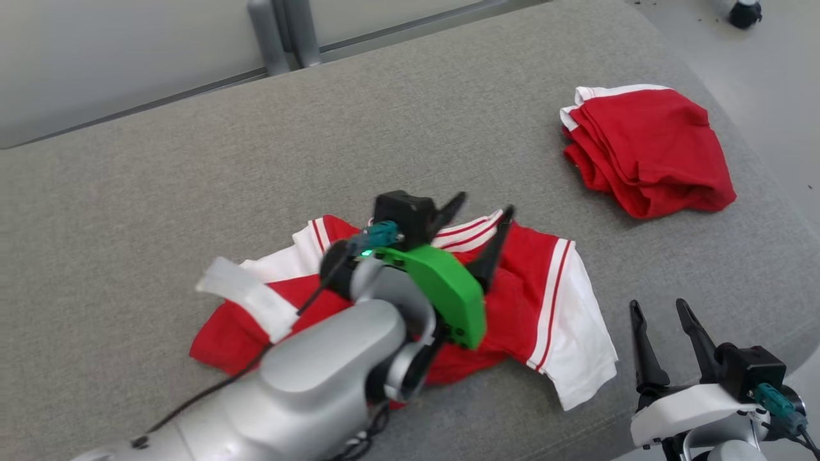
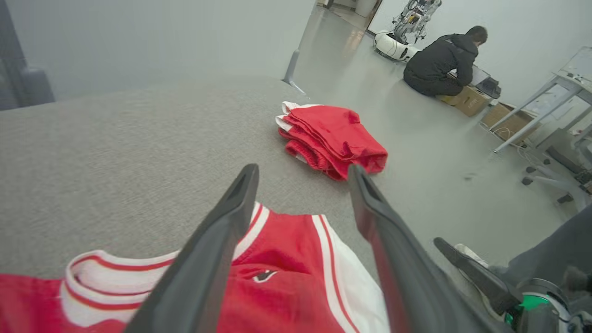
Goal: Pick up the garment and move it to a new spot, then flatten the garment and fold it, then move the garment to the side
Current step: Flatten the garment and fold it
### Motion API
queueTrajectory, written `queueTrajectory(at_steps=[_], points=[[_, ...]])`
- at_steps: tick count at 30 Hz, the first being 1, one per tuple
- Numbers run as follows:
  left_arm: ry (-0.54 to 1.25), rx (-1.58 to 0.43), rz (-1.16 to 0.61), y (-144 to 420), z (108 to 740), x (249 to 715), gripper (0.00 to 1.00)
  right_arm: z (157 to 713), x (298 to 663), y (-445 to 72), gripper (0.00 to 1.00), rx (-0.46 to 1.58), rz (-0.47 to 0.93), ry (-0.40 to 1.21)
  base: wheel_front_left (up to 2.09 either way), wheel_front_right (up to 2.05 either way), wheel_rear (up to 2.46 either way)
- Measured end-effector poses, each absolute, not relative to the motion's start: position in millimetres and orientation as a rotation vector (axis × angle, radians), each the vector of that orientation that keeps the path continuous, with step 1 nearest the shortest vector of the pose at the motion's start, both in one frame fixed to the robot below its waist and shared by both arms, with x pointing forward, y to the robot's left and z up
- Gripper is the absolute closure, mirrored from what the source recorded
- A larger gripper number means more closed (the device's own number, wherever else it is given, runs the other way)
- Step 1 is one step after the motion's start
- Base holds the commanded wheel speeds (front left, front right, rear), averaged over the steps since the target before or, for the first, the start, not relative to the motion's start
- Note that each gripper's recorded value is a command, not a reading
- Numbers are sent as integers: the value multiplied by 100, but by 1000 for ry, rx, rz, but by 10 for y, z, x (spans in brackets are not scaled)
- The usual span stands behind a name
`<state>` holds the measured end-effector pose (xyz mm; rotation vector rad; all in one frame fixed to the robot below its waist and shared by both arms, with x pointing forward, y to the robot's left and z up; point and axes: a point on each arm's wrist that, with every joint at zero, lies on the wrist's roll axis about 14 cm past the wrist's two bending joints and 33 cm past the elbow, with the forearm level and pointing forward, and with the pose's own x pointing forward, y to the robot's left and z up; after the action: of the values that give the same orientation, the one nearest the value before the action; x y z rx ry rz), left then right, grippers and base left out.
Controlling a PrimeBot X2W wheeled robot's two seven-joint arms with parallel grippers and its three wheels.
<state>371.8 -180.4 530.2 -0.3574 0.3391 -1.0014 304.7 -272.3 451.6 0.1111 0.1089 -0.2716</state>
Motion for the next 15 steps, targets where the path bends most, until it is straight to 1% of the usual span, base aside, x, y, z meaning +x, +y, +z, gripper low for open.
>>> queueTrajectory(at_steps=[3, 6, 8, 12, 15], points=[[372, -273, -909, -1418, 5107, 3947, 0, 4535, 3109, -2672, 0, 110, -250, 101, 0, 0, 0], [425, -196, -849, -1076, 4914, 4029, 0, 4540, 3147, -2636, 0, 111, -235, 97, 0, 0, 0], [444, -171, -834, -973, 4856, 4041, 0, 4535, 3157, -2618, 0, 112, -229, 99, 0, 0, 0], [520, -59, -789, -592, 4641, 4053, 0, 4495, 3179, -2539, 0, 117, -205, 111, 0, 0, 0], [584, -14, -778, -436, 4519, 4017, 0, 4475, 3209, -2494, 0, 119, -190, 117, 0, 0, 0]])
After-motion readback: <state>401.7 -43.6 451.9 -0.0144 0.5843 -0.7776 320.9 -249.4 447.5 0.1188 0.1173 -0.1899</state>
